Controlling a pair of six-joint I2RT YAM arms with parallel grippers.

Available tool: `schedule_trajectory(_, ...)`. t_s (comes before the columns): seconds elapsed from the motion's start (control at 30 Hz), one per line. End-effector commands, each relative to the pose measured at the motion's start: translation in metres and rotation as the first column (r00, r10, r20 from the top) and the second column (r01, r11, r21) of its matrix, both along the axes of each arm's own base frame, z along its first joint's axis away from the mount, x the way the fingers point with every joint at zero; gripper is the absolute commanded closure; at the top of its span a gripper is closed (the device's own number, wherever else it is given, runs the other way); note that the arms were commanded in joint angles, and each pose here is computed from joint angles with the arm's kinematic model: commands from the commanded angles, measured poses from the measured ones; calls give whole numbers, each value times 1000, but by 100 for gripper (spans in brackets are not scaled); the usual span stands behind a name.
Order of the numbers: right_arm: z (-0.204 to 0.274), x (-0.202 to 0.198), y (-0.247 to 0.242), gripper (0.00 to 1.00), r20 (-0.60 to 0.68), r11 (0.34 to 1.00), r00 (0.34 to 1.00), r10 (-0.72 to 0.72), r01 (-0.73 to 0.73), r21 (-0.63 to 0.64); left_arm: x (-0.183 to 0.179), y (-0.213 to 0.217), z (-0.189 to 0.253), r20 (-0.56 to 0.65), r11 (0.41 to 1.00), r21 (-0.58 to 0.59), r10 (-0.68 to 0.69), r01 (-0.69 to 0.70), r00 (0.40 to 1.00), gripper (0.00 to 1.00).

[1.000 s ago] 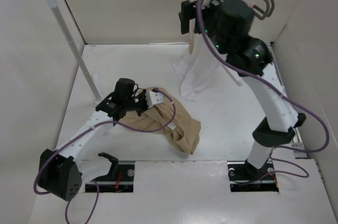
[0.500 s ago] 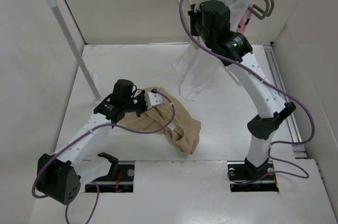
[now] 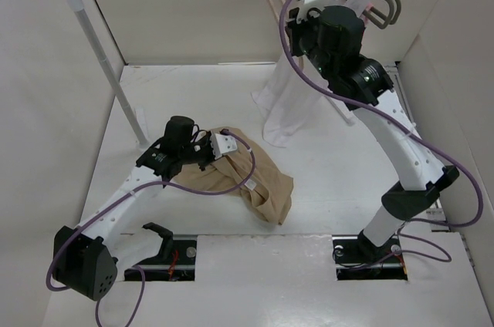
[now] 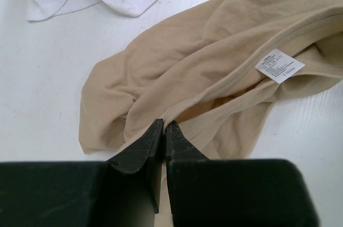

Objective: Place the t-shirt on the hanger
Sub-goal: Grab a hanger with the right arm

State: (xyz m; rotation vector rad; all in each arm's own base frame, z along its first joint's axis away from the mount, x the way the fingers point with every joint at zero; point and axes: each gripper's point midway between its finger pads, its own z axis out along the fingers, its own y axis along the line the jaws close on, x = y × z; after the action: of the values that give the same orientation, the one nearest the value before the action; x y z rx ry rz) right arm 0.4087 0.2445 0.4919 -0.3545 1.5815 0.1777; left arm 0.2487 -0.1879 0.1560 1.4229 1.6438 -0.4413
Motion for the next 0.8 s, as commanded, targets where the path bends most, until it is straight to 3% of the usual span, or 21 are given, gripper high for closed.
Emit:
schedule_trajectory(0.0, 68, -34, -2, 100, 196, 993, 979, 62, -80, 82, 3, 0, 9, 24, 999, -31, 18, -17, 1000, 100)
schedule_trajectory(0.23, 10, -71, 23, 100, 83, 979, 975, 205, -206, -2, 5, -4, 19, 21, 998, -63, 29, -27, 999, 100)
schedule_trajectory(0.4, -41, -137, 14, 100, -39, 947, 946, 321, -320, 30, 2, -1, 18, -6, 997, -62, 35, -35, 999, 100)
schedule_trajectory(0.43, -72, -143, 10, 100, -110, 949, 942, 316, -314, 36, 3, -2, 22, 2, 997, -66, 35, -35, 999, 100)
schedule_trajectory(0.6, -139, -197, -26, 100, -319, 949, 894, 316, -306, 81, 5, -3, 16, -24, 998, -54, 35, -36, 999, 100)
schedule_trajectory(0.77, -184, -265, -58, 100, -502, 927, 782, 368, -347, 140, 18, -1, 18, -35, 995, -41, 94, -95, 995, 100)
